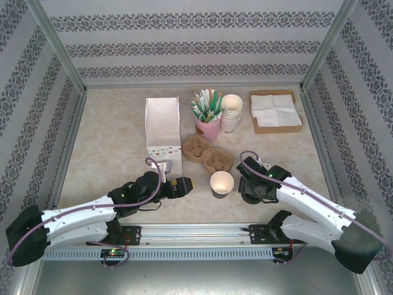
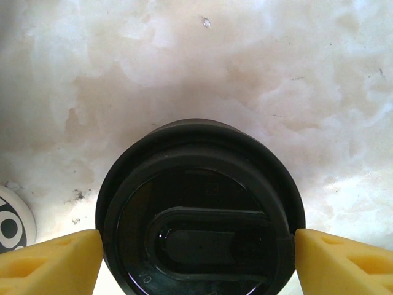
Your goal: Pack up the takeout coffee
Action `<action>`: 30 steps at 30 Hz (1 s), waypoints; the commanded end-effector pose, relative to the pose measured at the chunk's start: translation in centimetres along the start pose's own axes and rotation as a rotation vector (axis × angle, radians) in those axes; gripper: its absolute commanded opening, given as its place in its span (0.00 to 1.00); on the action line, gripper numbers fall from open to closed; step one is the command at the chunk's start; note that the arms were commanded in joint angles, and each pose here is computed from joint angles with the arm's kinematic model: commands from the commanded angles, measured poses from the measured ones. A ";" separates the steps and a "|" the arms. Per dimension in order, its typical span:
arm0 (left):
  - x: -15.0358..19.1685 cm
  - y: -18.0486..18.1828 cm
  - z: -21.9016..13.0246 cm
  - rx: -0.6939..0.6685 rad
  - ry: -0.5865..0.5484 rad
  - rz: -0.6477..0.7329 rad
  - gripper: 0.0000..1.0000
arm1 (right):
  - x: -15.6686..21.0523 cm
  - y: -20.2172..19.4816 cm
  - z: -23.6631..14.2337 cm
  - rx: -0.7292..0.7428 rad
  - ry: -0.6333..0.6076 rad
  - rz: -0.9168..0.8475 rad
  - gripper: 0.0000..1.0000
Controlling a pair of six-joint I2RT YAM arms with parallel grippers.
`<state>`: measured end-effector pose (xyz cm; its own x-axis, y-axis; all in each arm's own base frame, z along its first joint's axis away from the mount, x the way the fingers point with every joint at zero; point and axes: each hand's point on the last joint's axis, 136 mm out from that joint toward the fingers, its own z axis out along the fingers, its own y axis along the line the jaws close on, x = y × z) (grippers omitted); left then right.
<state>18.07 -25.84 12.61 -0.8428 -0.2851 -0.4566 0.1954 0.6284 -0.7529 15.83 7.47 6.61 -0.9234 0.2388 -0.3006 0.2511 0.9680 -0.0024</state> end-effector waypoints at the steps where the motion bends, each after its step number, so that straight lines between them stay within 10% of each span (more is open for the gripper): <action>1: 0.0 -0.8 -0.1 0.010 0.002 0.026 0.94 | -0.7 -0.4 -0.5 0.030 -0.017 -0.001 0.81; 30: 0.0 -0.8 0.0 0.005 0.003 0.032 0.95 | -1.0 -0.1 0.1 0.062 -0.008 -0.023 0.77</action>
<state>18.08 -25.85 12.42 -0.8445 -0.2823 -0.4551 0.1927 0.6327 -0.7500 16.14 7.49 6.26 -0.9319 0.2256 -0.2841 0.2479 0.9677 -0.0449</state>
